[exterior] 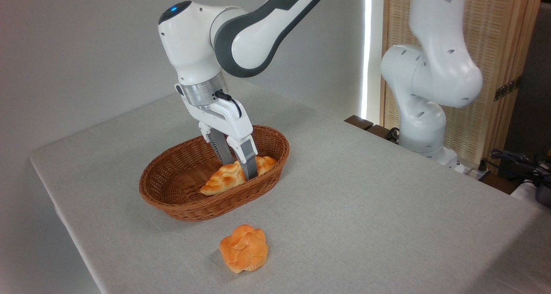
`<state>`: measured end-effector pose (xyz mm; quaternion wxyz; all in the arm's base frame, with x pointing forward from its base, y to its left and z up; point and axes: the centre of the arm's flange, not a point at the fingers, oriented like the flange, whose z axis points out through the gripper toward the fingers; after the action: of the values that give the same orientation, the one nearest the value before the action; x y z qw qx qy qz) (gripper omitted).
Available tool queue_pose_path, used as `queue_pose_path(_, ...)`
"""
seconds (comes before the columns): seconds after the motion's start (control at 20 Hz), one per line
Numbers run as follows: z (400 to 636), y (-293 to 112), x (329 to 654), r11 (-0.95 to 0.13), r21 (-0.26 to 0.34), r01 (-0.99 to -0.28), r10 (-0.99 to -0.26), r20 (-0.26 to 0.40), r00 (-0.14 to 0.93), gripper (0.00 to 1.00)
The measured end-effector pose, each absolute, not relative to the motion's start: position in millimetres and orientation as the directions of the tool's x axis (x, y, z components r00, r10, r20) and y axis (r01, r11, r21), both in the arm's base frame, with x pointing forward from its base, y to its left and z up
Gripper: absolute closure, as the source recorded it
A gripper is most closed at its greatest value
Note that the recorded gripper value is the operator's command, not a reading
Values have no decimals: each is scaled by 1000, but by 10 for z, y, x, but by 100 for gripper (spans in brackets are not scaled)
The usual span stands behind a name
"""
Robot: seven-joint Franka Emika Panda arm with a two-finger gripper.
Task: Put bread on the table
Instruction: 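Close the gripper on the braided loaf and lift it from the basket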
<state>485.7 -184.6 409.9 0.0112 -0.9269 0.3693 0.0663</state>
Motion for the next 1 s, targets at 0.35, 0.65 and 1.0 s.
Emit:
queue_pose_path(0.35, 4093, -1844, 4854, -727, 28, -687, -683, -133, 718, 65)
queue_pose_path(0.65, 4090, -1839, 4854, -724, 24, -690, -686, -136, 715, 65)
queue_pose_path(1.0, 4168, -1829, 4867, -707, 26, -707, -702, -145, 697, 64)
